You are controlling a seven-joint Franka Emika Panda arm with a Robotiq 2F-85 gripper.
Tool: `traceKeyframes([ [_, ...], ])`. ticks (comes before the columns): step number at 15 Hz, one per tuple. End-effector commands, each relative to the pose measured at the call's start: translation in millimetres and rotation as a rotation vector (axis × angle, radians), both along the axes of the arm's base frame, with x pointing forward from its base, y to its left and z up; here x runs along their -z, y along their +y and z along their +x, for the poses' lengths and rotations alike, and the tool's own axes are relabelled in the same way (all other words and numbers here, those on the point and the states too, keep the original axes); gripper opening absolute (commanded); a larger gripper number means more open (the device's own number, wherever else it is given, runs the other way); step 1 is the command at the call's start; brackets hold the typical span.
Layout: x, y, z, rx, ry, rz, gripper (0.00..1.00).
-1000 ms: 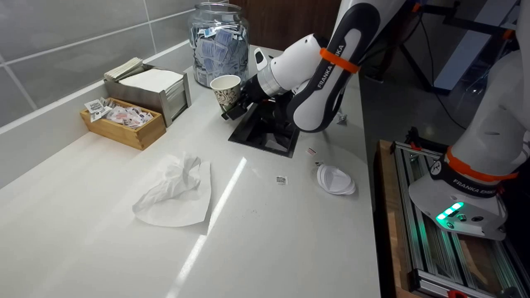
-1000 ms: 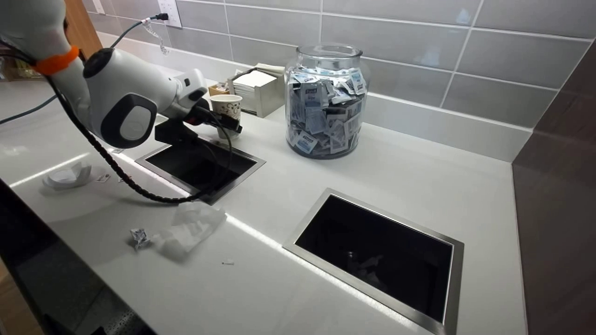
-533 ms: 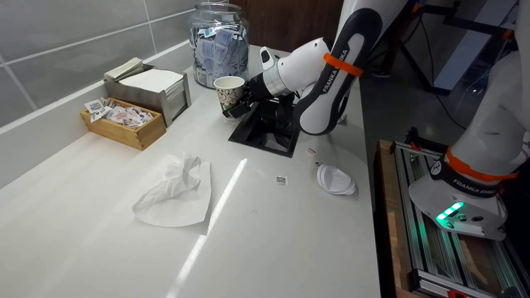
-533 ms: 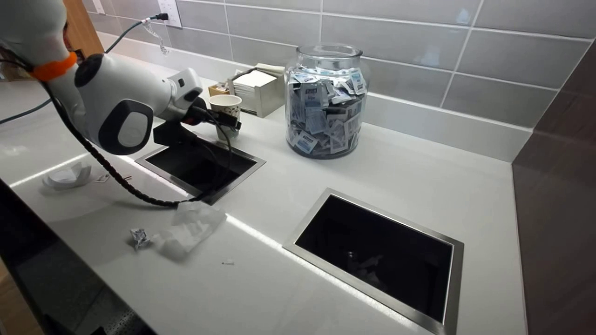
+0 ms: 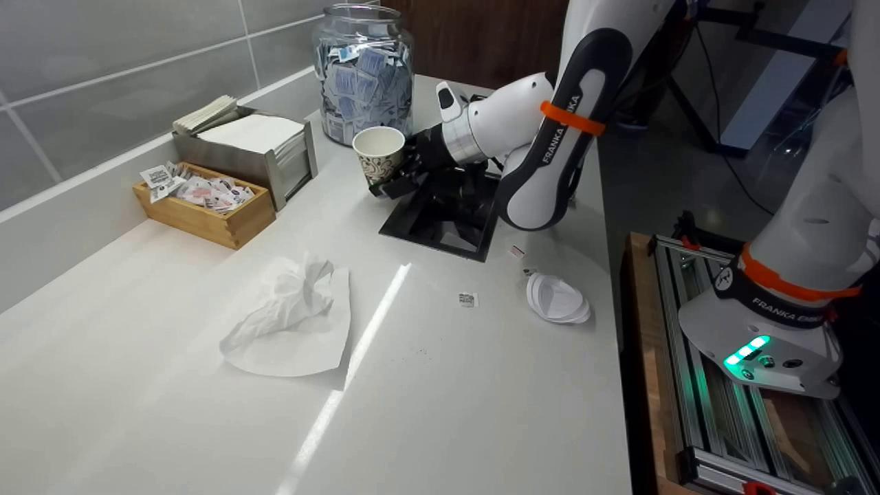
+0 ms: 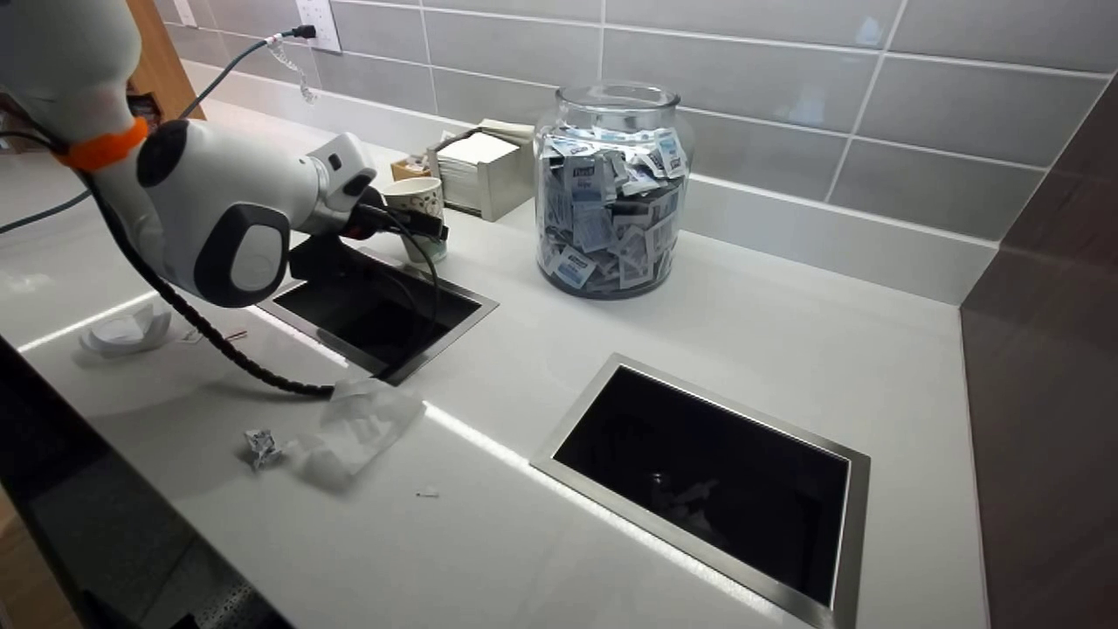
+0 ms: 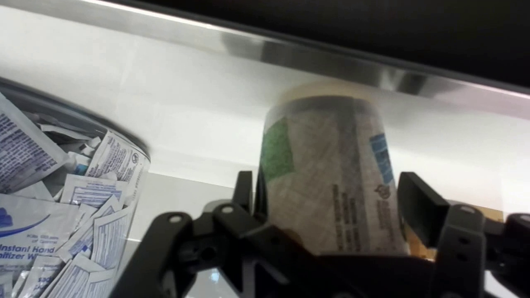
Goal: Lay the coffee cup on the counter
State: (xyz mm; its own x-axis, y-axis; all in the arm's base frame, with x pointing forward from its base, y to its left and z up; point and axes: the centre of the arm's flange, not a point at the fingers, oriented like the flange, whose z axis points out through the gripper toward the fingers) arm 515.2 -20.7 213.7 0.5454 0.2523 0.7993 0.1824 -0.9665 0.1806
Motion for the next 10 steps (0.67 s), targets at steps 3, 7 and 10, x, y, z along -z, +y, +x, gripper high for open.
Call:
traceKeyframes([
  [3,5.4,-8.2,-2.1,-0.041,-0.045,-0.019,0.44],
  [7,4.2,-11.2,-2.9,-0.036,-0.050,-0.021,0.32],
  [10,5.2,-13.2,-2.7,-0.029,-0.041,-0.012,0.25],
])
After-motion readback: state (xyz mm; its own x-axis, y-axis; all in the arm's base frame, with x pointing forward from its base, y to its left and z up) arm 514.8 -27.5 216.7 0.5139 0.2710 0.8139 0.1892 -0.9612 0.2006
